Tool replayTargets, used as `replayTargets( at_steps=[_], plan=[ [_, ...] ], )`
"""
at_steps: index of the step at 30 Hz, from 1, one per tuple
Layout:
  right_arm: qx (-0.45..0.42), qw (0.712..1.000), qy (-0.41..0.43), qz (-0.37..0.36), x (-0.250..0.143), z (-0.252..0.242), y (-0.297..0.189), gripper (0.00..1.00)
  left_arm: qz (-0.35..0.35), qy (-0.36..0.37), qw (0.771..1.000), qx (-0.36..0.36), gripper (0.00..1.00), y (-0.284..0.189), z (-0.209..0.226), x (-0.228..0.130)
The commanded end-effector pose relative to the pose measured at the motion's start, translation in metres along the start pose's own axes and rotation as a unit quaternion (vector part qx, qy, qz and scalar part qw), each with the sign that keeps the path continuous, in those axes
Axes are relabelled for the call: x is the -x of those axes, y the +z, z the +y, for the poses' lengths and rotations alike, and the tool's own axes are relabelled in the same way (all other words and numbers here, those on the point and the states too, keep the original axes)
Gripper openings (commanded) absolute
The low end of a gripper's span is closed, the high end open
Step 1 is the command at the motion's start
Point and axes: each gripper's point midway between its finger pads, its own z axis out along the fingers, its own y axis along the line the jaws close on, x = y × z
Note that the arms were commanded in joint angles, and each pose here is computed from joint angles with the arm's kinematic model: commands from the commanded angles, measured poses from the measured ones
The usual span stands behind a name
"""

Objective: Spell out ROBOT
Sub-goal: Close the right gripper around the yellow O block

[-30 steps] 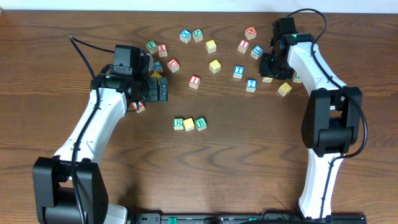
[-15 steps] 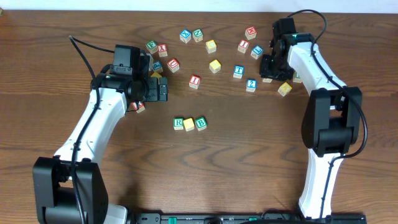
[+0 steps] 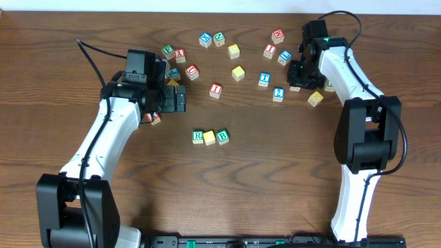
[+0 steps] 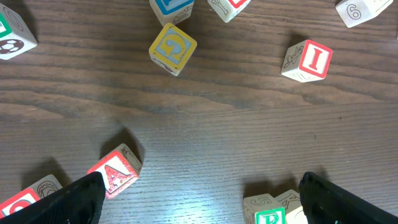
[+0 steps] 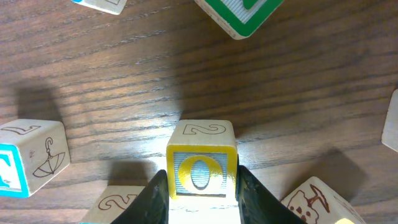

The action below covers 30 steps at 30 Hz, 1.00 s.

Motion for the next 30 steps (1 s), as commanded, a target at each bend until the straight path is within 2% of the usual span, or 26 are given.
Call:
replayTargets(
  at_steps=[1, 8, 15, 30],
  plan=[
    [0.005, 1.0, -0.008, -0.009, 0.0053, 0.0038, -0.0063, 0.27, 0.006, 0.008, 1.0, -0.005, 0.98, 0.0015, -0.0013, -0.0037],
    [0.004, 1.0, -0.008, -0.009, 0.0052, 0.0037, -0.0063, 0.27, 0.006, 0.008, 1.0, -0.005, 0.98, 0.0015, -0.0014, -0.0037],
    [0.005, 1.0, -0.012, -0.01, 0.0061, 0.0039, -0.0063, 0.38, 0.006, 0.008, 1.0, -0.005, 0.98, 0.0015, -0.0014, -0.0037],
    [0.006, 1.0, -0.021, -0.013, 0.0067, 0.0075, -0.0062, 0.35, 0.006, 0.008, 1.0, -0.005, 0.98, 0.0015, -0.0014, -0.0037]
  ],
)
